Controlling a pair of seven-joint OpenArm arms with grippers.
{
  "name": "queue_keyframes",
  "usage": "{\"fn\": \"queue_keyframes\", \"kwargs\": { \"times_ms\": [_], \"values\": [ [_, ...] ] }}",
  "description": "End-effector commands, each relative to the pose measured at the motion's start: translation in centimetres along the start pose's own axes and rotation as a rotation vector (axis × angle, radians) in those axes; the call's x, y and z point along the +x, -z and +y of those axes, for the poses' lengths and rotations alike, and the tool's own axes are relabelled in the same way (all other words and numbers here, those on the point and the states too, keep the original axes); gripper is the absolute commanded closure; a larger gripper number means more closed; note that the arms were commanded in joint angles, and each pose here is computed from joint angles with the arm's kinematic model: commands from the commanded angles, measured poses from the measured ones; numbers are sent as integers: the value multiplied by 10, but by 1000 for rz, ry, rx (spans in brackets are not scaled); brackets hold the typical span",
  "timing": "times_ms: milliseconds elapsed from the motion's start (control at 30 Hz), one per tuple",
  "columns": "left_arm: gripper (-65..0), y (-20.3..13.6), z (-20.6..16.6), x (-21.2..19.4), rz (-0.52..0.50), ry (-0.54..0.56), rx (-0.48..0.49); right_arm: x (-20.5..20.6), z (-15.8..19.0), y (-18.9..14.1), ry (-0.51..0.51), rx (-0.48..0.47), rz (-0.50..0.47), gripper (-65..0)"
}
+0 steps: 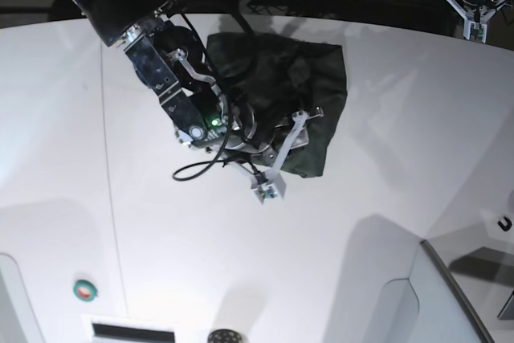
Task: Layout the t-shirt on the table in an organized manner, then fold the t-shirt properly
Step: 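Grasp the folded shirt edge with the right gripper and lift it, then fold the held shirt edge over the stack with the right gripper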
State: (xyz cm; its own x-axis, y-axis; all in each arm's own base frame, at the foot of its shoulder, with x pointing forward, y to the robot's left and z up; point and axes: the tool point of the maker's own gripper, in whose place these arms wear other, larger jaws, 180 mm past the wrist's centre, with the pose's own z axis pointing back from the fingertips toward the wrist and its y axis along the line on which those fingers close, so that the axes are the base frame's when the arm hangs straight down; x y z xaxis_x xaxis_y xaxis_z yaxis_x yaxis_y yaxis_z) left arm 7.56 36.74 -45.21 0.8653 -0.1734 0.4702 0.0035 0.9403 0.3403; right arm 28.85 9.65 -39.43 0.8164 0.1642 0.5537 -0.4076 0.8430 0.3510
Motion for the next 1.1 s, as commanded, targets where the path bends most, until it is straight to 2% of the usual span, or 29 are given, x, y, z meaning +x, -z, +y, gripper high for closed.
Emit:
{"fn": "queue_keyframes", "kwargs": {
  "times_ms": [0, 67, 433, 567, 600, 800, 933, 1067],
  "values": [
    [0, -3, 9, 7, -28, 6, 21, 19, -3, -2, -10, -4, -49, -299],
    [0, -3, 9, 6, -27, 6, 21, 16, -7, 2, -3, -14, -31, -272],
    [0, -3, 9, 5, -24, 6, 20, 9, -18, 15, 8, -42, -20, -251],
    [0, -3, 9, 5, -24, 6, 20, 9, -10, 17, 14, -27, -16, -57],
    [0, -3, 9, 5, -24, 6, 20, 11, -7, 17, 15, -22, -18, -35],
    [0, -3, 9, 5, -23, 5, 20, 25, 18, 19, 20, 24, -42, -23],
    [0, -3, 9, 5, -23, 5, 20, 32, 36, 22, -46, 46, -41, -23],
    [0, -3, 8, 3, -20, 4, 19, 31, 34, 34, -64, 29, -10, -23]
  ]
}}
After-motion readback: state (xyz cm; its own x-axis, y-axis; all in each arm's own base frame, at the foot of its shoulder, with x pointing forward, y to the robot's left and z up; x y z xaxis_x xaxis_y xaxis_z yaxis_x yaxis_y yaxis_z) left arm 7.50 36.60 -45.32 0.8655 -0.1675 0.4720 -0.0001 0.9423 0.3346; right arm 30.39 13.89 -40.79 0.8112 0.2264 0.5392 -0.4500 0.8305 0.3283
